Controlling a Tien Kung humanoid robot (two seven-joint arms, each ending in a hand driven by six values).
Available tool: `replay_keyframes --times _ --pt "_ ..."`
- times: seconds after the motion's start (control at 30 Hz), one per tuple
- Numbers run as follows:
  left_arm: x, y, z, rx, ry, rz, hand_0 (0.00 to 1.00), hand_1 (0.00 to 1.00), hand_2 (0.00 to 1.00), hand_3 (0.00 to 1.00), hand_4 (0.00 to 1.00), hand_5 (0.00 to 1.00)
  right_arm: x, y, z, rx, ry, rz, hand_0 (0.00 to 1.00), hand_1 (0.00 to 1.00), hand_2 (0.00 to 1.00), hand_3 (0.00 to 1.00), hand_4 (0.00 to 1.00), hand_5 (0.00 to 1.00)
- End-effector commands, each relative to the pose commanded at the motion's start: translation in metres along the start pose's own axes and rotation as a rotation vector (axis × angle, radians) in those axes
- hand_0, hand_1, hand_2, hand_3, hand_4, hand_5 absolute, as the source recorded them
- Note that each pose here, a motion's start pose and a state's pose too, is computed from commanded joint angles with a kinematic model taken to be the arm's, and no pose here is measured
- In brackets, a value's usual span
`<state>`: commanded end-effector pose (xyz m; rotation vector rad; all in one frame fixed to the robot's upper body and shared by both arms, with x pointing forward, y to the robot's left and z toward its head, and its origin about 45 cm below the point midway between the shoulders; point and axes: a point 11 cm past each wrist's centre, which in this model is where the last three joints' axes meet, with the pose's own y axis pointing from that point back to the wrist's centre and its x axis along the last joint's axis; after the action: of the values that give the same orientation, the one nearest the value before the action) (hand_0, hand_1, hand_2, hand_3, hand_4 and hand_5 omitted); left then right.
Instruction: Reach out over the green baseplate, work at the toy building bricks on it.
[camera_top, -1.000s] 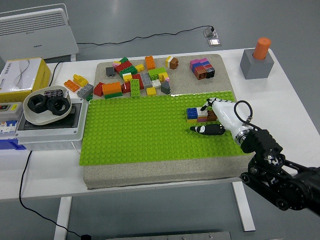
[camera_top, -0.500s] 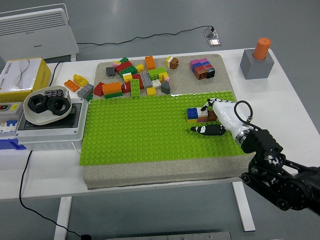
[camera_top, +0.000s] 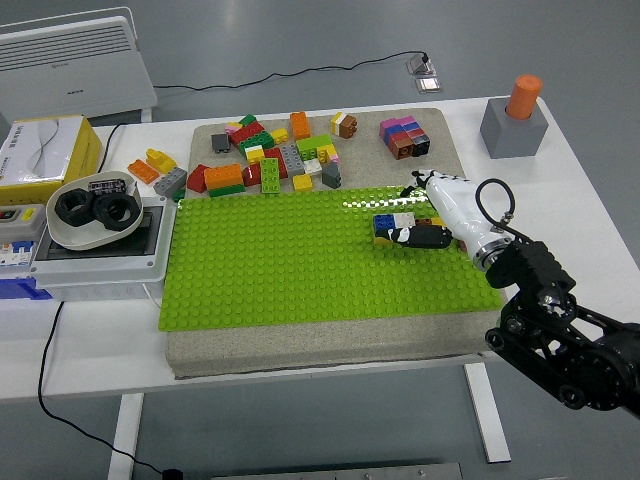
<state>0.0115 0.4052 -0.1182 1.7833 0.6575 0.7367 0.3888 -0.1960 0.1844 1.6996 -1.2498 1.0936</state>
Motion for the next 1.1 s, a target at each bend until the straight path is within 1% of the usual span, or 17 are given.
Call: replay_keyframes --times 0.07,0.2,0.3,0.4,0.43,0.53,0.6,0.63,0.77,0.8,0.83,0.9,1.1 --pt "0.002 0.0 0.0 0.0 0.0 0.004 0.725 0.323 0.351 0.575 0.446 0.214 0.007 0.002 0.0 0.003 -0.023 0.025 0.816 0.841 0.902 0.646 0.998 0.644" --pt "0.006 0.001 0.001 -0.002 0.001 0.015 0.725 0.323 0.351 0.575 0.446 0.214 0.019 0.012 0.003 0.003 -0.105 0.074 0.816 0.841 0.902 0.646 0.998 0.644" --pt "0.008 0.001 0.001 -0.004 0.005 0.021 0.724 0.322 0.351 0.575 0.443 0.212 0.025 0.024 0.007 0.011 -0.19 0.116 0.811 0.827 0.893 0.643 0.998 0.641" --pt "0.01 0.001 0.001 -0.005 0.006 0.026 0.724 0.322 0.351 0.575 0.443 0.212 0.028 0.041 0.005 0.037 -0.298 0.173 0.811 0.827 0.893 0.643 0.998 0.641" --pt "0.01 0.001 0.001 -0.005 0.006 0.028 0.724 0.322 0.35 0.574 0.442 0.212 0.029 0.045 0.005 0.041 -0.327 0.189 0.761 0.747 0.815 0.572 0.995 0.61" --pt "0.012 0.001 0.002 -0.006 0.003 0.034 0.724 0.322 0.35 0.574 0.442 0.212 0.033 0.054 0.012 0.038 -0.407 0.235 0.761 0.747 0.815 0.572 0.995 0.61" --pt "0.015 0.002 0.002 -0.008 -0.004 0.041 0.724 0.322 0.35 0.574 0.442 0.212 0.04 0.057 0.023 0.032 -0.467 0.277 0.761 0.747 0.815 0.572 0.995 0.61" --pt "0.016 0.002 0.003 -0.009 -0.007 0.044 0.723 0.318 0.35 0.574 0.442 0.209 0.044 0.058 0.028 0.031 -0.489 0.293 0.708 0.692 0.719 0.436 0.998 0.623" --pt "0.019 0.002 0.003 -0.014 -0.012 0.05 0.723 0.318 0.35 0.574 0.442 0.209 0.065 0.061 0.049 0.032 -0.593 0.373 0.708 0.692 0.719 0.436 0.998 0.623" --pt "0.019 0.002 0.002 -0.016 -0.01 0.051 0.723 0.318 0.35 0.574 0.442 0.209 0.069 0.062 0.053 0.033 -0.619 0.391 0.708 0.692 0.719 0.436 0.998 0.623" --pt "0.019 0.002 0.002 -0.017 -0.007 0.051 0.723 0.318 0.35 0.574 0.439 0.2 0.072 0.063 0.056 0.034 -0.647 0.408 0.698 0.676 0.695 0.42 0.998 0.614" --pt "0.019 0.002 0.002 -0.022 0.006 0.05 0.723 0.318 0.35 0.574 0.439 0.2 0.079 0.065 0.064 0.034 -0.707 0.446 0.698 0.676 0.695 0.42 0.998 0.614" --pt "0.017 0.002 0.005 -0.032 0.024 0.046 0.722 0.322 0.35 0.574 0.437 0.196 0.082 0.069 0.082 -0.001 -0.86 0.51 0.684 0.661 0.684 0.415 0.996 0.609"
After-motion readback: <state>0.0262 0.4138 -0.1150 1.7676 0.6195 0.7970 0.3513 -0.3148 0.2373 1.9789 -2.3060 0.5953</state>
